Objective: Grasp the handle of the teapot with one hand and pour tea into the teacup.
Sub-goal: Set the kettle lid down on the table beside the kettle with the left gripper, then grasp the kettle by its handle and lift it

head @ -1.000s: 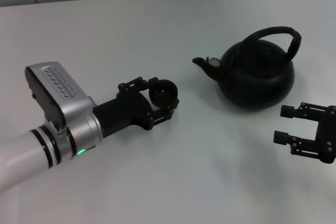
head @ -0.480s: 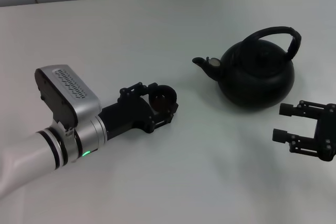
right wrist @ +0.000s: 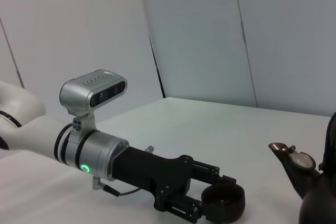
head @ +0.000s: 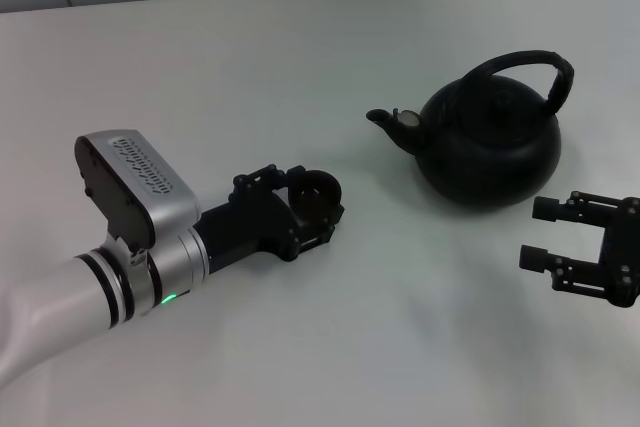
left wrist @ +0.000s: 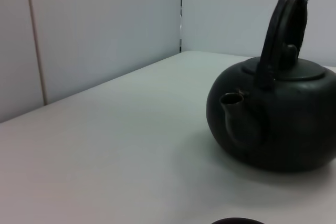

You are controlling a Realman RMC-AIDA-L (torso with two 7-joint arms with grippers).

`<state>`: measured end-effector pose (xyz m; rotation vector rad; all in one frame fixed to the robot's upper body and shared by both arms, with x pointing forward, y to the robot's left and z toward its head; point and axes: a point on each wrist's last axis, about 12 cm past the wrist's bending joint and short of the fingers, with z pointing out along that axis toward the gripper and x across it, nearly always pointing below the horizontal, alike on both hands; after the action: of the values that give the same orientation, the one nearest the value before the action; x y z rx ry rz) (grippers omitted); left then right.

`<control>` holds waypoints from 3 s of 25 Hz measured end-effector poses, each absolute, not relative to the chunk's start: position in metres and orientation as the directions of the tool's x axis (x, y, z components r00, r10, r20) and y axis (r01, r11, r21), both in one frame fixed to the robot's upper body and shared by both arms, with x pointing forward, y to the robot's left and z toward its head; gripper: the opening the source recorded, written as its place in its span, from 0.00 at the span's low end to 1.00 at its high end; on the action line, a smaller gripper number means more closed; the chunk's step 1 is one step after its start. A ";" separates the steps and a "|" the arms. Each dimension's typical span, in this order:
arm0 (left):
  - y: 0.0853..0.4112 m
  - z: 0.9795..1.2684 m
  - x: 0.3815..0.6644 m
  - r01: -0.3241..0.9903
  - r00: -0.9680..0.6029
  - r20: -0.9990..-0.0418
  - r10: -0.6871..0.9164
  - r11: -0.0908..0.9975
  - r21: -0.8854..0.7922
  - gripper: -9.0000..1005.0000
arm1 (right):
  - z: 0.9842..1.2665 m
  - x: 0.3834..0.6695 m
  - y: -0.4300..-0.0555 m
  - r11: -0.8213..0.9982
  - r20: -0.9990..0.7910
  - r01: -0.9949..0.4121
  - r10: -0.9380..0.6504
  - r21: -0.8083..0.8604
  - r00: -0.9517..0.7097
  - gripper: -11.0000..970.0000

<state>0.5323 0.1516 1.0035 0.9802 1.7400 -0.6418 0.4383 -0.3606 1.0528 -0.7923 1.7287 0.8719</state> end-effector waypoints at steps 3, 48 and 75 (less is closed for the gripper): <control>0.152 1.003 0.532 0.847 -0.175 -0.931 0.319 0.531 0.023 0.81 | 1.053 0.438 -0.361 0.526 -0.953 -0.830 -0.107 0.188 -0.284 0.69; 0.309 1.020 0.454 0.877 -0.129 -0.969 0.210 0.481 -0.013 0.86 | 1.050 0.436 -0.360 0.533 -0.951 -0.823 -0.103 0.194 -0.291 0.69; 0.314 1.021 0.446 0.881 -0.146 -0.972 0.183 0.471 -0.044 0.86 | 1.008 0.397 -0.314 0.949 -0.986 -0.315 0.062 0.010 0.153 0.69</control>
<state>0.4460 0.3136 1.0212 0.9376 1.6269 -0.7987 0.3972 -0.3144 1.0075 -0.2169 1.3941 0.2732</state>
